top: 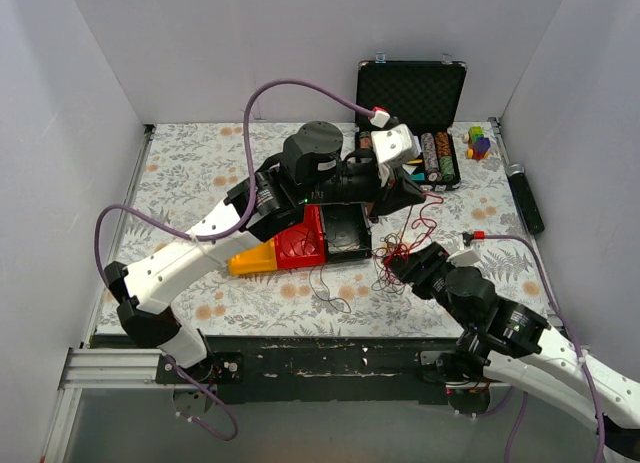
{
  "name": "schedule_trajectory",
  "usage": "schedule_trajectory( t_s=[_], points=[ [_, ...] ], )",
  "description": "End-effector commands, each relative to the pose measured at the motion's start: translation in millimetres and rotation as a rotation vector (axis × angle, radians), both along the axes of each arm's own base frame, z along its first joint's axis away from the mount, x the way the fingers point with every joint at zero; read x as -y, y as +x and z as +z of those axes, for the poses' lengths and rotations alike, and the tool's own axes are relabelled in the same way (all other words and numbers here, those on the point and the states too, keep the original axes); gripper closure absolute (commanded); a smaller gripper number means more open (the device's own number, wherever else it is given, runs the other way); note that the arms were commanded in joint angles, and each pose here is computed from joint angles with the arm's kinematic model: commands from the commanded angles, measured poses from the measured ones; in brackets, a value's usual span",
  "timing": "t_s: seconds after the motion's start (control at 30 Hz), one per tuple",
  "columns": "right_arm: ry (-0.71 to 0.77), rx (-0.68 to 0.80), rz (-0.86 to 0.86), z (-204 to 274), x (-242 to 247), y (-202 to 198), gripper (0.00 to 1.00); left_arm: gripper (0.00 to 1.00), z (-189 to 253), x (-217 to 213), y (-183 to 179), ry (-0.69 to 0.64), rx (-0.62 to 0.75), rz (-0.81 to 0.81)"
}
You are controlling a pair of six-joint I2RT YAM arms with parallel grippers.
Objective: Untangle the cables
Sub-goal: Untie the cable.
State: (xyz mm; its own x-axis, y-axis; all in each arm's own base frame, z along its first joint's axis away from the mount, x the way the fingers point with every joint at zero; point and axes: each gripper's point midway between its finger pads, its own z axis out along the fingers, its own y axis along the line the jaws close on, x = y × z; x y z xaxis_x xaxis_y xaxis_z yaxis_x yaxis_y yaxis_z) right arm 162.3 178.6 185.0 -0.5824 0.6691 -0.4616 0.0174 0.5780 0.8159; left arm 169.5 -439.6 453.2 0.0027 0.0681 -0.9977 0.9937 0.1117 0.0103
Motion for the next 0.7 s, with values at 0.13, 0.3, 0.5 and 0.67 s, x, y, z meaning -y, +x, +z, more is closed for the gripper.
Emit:
schedule_trajectory(
  t_s=[0.13, 0.3, 0.5, 0.67],
  points=[
    [-0.298, 0.026, 0.014, -16.2, 52.9, -16.0, 0.37, 1.00, 46.7, -63.6, -41.0, -0.249, 0.156, -0.038],
    [-0.151, 0.166, -0.007, 32.6, 58.9, -15.7, 0.41, 1.00, -38.3, -73.6, -44.9, -0.123, 0.117, -0.037],
    [-0.205, 0.116, 0.042, 18.4, 51.8, -19.8, 0.37, 1.00, -58.9, -75.8, -37.0, -0.091, 0.135, 0.003],
    [-0.189, 0.217, 0.203, 37.1, 32.8, -32.6, 0.31, 1.00, -84.8, -86.4, -4.1, -0.018, 0.226, 0.172]
  ],
)
